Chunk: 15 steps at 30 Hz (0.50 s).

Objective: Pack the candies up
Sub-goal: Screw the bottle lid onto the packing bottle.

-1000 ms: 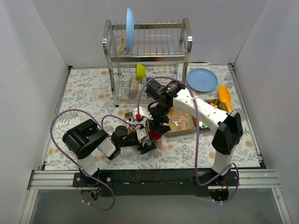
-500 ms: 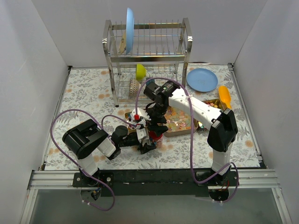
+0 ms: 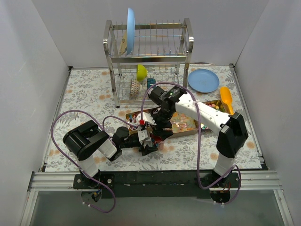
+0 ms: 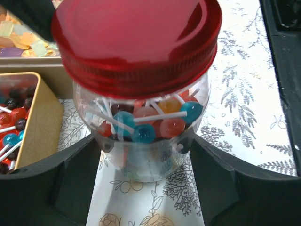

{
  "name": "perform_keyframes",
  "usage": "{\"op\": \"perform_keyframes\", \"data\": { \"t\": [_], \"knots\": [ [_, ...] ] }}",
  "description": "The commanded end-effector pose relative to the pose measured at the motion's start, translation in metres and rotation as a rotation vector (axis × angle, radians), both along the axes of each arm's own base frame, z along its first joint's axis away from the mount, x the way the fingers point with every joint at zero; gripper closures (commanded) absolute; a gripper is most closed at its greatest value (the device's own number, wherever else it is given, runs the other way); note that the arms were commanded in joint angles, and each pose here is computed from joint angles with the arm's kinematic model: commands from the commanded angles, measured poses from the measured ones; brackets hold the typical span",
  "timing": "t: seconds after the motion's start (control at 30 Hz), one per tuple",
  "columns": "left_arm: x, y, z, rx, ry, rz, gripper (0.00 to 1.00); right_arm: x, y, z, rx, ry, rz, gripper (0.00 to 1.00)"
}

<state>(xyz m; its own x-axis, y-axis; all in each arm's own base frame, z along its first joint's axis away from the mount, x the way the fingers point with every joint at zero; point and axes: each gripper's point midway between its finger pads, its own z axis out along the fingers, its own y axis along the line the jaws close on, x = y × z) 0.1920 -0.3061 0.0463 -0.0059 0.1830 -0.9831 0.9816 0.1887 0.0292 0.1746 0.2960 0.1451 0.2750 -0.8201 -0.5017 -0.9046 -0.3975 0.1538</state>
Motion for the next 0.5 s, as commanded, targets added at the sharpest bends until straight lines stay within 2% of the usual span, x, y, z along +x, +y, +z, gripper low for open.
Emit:
{"op": "perform_keyframes", "data": {
  "t": [0.0, 0.23, 0.47],
  "knots": [
    [0.0, 0.014, -0.031, 0.093, 0.113, 0.067, 1.0, -0.029, -0.037, 0.011, -0.073, 0.054, -0.058, 0.25],
    [0.001, 0.014, -0.033, 0.096, 0.119, 0.066, 1.0, -0.042, -0.054, 0.01, -0.101, 0.061, -0.088, 0.25],
    [-0.002, 0.013, -0.033, 0.097, 0.123, 0.047, 1.0, -0.03, -0.04, 0.013, -0.066, 0.036, -0.094, 0.24]
  ]
}}
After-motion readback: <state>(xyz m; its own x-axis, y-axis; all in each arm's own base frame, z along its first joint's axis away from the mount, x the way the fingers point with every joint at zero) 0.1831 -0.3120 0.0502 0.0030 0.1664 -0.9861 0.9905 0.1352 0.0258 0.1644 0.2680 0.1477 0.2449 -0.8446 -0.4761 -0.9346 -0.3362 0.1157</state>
